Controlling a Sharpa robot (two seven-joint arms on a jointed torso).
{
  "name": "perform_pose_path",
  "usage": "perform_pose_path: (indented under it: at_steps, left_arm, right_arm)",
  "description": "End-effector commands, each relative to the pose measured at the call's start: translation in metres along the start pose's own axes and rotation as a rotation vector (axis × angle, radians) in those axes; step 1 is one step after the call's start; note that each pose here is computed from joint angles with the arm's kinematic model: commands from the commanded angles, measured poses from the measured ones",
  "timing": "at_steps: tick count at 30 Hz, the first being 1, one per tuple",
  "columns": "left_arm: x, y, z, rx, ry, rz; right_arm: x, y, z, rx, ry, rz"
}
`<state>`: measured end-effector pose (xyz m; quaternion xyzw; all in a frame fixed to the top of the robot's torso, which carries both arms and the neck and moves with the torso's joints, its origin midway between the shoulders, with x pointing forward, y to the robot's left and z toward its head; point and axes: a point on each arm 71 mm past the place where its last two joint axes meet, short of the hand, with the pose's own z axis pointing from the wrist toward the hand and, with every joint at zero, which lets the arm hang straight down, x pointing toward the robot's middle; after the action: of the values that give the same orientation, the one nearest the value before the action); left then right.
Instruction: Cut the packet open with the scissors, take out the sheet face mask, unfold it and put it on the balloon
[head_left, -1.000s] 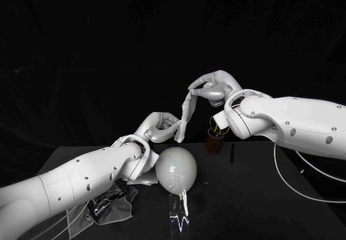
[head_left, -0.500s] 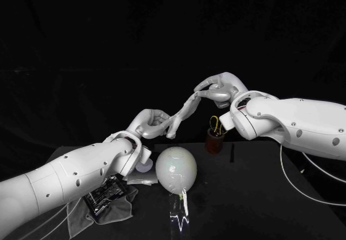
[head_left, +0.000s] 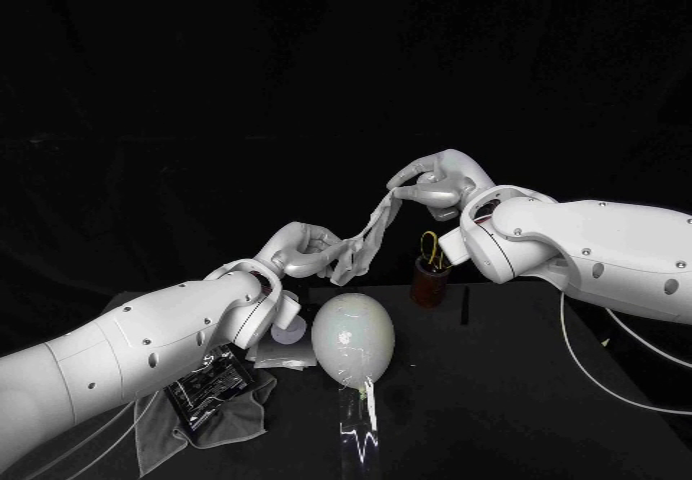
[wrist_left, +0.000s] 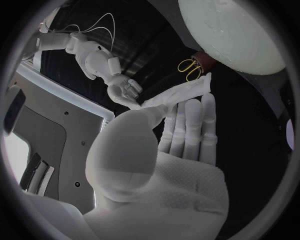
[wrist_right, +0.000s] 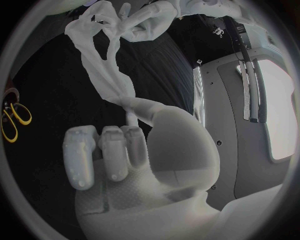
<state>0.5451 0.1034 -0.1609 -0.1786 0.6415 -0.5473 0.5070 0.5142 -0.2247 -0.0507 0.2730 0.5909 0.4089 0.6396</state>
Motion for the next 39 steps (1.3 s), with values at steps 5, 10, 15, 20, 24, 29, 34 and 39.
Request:
perform_pose_path:
  at_steps: [5, 10, 15, 20, 24, 29, 34, 39]
  left_arm:
    - [0.003, -0.002, 0.0017, -0.012, 0.028, -0.023]
    - [0.0017, -0.0019, 0.002, -0.012, 0.023, -0.03]
    - [0.0004, -0.002, 0.0017, -0.01, 0.02, -0.038]
    - [-0.0014, -0.0026, 0.0014, -0.001, 0.018, -0.055]
    - [-0.0032, -0.0037, 0.0015, 0.012, -0.003, -0.078]
    - [-0.005, -0.0042, 0.0017, 0.017, -0.028, -0.12]
    - [-0.0067, -0.0034, 0.0015, 0.009, -0.048, -0.157]
    - [-0.0088, -0.0019, 0.0012, -0.005, -0.065, -0.18]
  right_arm:
    - [0.005, -0.001, 0.0, -0.005, 0.032, -0.011]
    - [0.006, -0.003, 0.0, 0.003, 0.034, -0.013]
    - [0.005, -0.006, 0.001, 0.008, 0.029, -0.016]
    - [0.003, -0.008, 0.001, 0.012, 0.023, -0.019]
    - [0.002, -0.008, 0.001, 0.013, 0.021, -0.019]
    - [0.003, -0.008, 0.001, 0.014, 0.023, -0.02]
    - [0.003, -0.008, 0.001, 0.015, 0.023, -0.021]
    - [0.002, -0.009, 0.001, 0.016, 0.023, -0.021]
